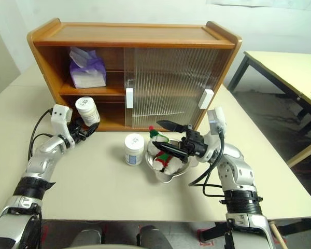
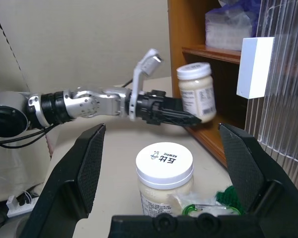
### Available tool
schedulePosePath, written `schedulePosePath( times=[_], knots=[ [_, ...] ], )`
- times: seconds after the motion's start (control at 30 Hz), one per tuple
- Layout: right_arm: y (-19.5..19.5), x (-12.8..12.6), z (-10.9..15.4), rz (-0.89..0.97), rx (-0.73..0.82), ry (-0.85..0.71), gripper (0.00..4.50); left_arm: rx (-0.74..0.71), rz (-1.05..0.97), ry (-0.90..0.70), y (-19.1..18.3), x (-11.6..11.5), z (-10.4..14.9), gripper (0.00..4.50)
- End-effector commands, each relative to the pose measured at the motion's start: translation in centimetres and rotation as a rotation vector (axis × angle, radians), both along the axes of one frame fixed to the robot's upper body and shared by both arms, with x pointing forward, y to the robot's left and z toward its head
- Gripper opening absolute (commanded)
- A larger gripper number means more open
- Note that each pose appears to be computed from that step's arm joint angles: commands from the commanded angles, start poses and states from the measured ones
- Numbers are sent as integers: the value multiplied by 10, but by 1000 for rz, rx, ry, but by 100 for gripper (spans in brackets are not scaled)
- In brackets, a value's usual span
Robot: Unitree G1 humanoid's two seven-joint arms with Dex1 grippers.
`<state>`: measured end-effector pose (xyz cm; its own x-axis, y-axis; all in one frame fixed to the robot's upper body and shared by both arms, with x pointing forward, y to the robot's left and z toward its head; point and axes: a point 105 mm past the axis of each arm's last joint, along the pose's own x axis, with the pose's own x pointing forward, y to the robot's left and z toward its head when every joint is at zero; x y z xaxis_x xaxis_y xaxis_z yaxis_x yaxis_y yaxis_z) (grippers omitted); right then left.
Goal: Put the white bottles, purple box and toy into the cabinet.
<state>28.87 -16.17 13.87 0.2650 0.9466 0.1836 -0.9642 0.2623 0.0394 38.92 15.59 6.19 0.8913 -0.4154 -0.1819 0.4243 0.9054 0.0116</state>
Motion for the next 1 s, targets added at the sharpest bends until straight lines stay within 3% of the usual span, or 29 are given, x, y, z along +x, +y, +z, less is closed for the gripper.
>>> schedulePosePath(
  times=[0.03, 0.37, 1.0],
  knots=[
    [1, 0, 0, 3, -11, -2, 450, 13, 19, 2, -5, 11, 3, 311],
    [1, 1, 1, 1, -14, -7, 450, 42, 82, 49, -5, 33, 2, 311],
    [1, 2, 2, 1, -19, -15, 450, 27, 111, 93, -20, 43, -8, 311]
  ],
)
